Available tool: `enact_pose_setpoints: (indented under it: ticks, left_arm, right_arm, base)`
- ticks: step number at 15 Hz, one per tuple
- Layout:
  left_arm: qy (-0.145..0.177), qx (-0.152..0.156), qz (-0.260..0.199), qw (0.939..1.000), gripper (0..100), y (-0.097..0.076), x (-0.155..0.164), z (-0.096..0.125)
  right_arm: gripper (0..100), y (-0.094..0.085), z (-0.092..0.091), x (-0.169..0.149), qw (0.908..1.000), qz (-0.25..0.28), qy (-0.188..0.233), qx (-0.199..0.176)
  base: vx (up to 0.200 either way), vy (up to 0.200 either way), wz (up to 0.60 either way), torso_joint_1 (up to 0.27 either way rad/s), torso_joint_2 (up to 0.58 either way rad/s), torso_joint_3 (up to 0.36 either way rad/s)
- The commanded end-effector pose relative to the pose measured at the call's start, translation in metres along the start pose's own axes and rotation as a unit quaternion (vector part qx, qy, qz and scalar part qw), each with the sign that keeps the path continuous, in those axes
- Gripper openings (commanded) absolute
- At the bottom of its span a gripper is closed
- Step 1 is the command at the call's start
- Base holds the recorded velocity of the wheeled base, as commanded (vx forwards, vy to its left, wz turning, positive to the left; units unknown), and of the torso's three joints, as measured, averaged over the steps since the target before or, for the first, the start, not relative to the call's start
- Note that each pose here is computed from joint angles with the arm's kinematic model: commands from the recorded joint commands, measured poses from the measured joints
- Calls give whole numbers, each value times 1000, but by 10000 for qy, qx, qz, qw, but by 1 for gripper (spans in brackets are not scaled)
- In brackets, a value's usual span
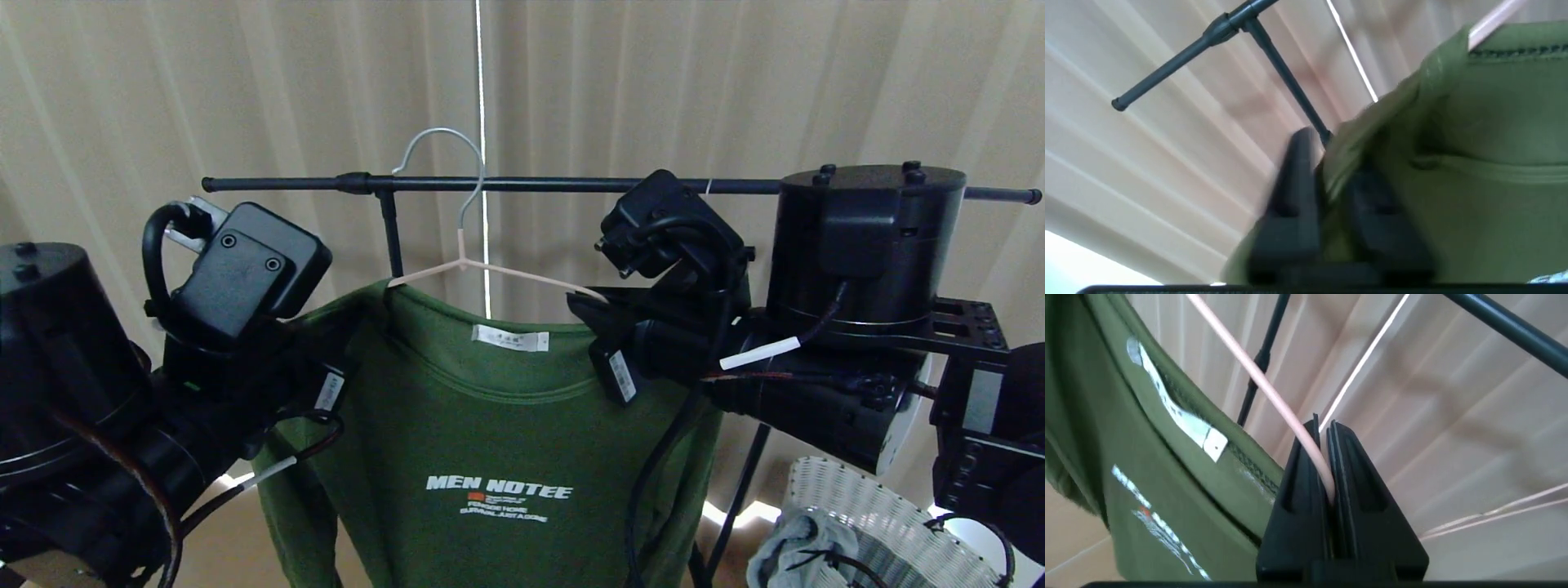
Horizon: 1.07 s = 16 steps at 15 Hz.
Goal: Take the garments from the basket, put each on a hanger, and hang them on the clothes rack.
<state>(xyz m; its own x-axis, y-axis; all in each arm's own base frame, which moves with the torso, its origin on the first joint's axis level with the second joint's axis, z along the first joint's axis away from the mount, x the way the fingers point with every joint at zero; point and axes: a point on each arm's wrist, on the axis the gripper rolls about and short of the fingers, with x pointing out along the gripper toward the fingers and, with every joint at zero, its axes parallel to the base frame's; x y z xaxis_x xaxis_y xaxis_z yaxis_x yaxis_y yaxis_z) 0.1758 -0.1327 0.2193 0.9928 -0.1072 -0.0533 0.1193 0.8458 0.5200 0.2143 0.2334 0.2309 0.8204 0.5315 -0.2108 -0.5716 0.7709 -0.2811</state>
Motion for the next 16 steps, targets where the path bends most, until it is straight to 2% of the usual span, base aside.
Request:
enact_pose_setpoints:
  ticks: [1,7,12,14,16]
  left_arm:
    - [-76,-61,-4,10000,100,3,-4,2]
    - [-379,-55,-642,9972,100,15,-30,-10]
    - [-83,-17,-727,9973,100,22,-37,-36]
    - [99,32,-899,9959,100,26,-35,-54]
    - [151,39,-1157,9932,100,28,-33,-64]
  right_arm:
    - [0,-1,1,-2,10000,-27,-20,8]
    - [0,-36,-6,-20,9976,-680,66,142]
    - [0,-64,-17,-49,9933,-1114,116,274]
    - [0,-67,-19,-60,9930,-1141,68,305]
    - [0,-67,-21,-65,9930,-1135,59,308]
  base:
    - [0,0,0,0,0,0]
    - [0,0,0,0,0,0]
    - [0,0,0,0,0,0]
    - [0,0,0,0,0,0]
    - [0,0,0,0,0,0]
